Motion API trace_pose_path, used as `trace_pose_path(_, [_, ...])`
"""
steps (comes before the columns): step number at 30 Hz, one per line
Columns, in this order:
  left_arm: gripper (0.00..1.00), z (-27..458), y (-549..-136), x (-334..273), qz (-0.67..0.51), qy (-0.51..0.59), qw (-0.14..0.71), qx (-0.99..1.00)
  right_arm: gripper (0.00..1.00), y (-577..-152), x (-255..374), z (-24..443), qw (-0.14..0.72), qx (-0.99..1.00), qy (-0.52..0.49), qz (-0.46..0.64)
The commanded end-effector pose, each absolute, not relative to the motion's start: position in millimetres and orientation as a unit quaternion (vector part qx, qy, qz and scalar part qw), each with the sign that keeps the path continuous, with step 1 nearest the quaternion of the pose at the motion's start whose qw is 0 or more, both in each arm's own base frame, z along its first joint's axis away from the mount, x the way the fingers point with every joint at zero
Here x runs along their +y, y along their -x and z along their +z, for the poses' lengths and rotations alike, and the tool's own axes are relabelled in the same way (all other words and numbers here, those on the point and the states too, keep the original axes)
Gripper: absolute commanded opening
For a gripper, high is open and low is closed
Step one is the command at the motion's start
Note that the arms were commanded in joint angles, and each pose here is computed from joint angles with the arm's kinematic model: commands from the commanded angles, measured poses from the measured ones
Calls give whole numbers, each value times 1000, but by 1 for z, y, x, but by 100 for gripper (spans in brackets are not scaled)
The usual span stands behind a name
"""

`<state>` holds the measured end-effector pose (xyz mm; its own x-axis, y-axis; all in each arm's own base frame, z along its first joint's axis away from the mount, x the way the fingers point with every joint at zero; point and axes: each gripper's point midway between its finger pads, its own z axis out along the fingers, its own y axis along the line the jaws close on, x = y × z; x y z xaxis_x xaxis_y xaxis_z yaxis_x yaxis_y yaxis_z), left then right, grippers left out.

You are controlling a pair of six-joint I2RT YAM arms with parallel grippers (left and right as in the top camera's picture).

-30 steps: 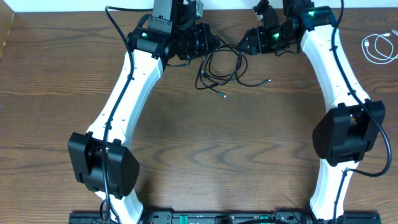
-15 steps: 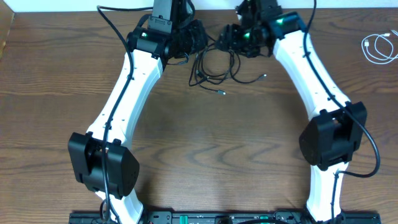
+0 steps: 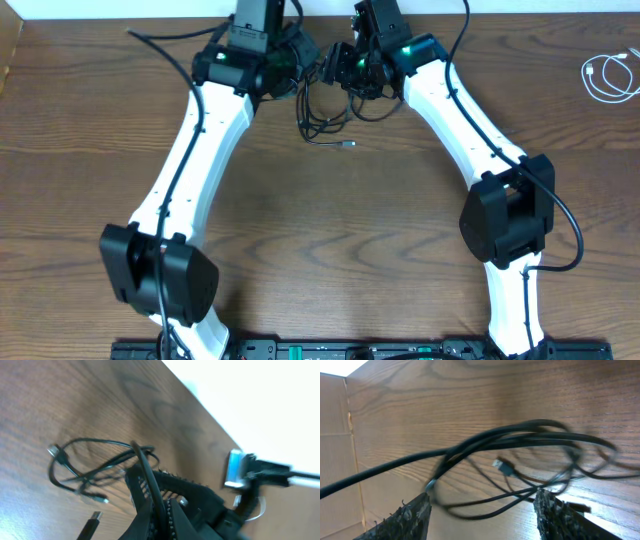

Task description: Untangle cables

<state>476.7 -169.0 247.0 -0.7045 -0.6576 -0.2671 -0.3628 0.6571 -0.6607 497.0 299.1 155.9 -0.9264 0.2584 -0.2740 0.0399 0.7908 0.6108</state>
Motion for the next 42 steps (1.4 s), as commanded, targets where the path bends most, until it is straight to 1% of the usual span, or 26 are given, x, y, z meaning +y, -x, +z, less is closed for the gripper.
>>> trace_pose_path(1, [7,290,-475,-161,-339,367,259,827,63,-499,308,157,171,922,-79,337])
trace_pose_path(6, [8,295,-469,-173,-372,371,229,819,60,-503,331,158,161,903,-48,396])
trace_pose_path(9, [7,295,-469,-173,-372,371,228,820,56,-500,348,160,146,886,-15,439])
trace_pose_path(11, [7,295,-469,-173,-373,371,228,820,55,-497,356,165,140,874,7,465])
trace_pose_path(20, [7,297,-470,-176,-383,372,224,816,52,-499,360,134,111,880,-15,461])
trace_pose_path(25, [8,297,-469,-176,-383,371,223,816,49,-497,371,137,110,869,1,483])
trace_pose_path(27, [7,297,-470,-176,-383,371,224,816,44,-496,374,137,111,869,3,482])
trace_pose_path(29, [7,297,-470,-174,-380,372,227,816,32,-496,374,137,111,869,3,482])
trace_pose_path(30, [7,297,-471,-173,-377,367,231,819,23,-496,372,136,111,870,2,480])
trace_pose_path(31, [7,297,-472,-170,-371,353,239,825,3,-498,369,135,114,871,6,478])
trace_pose_path(32, [8,297,-472,-168,-367,343,246,829,1,-498,365,134,116,873,10,474])
trace_pose_path(36, [7,288,-473,-142,-324,296,269,857,1,-498,334,123,109,890,17,443])
trace_pose_path(41, [8,268,-468,-91,-244,265,277,891,1,-500,278,121,116,918,15,379])
trace_pose_path(42, [8,262,-464,-75,-223,249,275,902,1,-503,251,125,128,929,5,346])
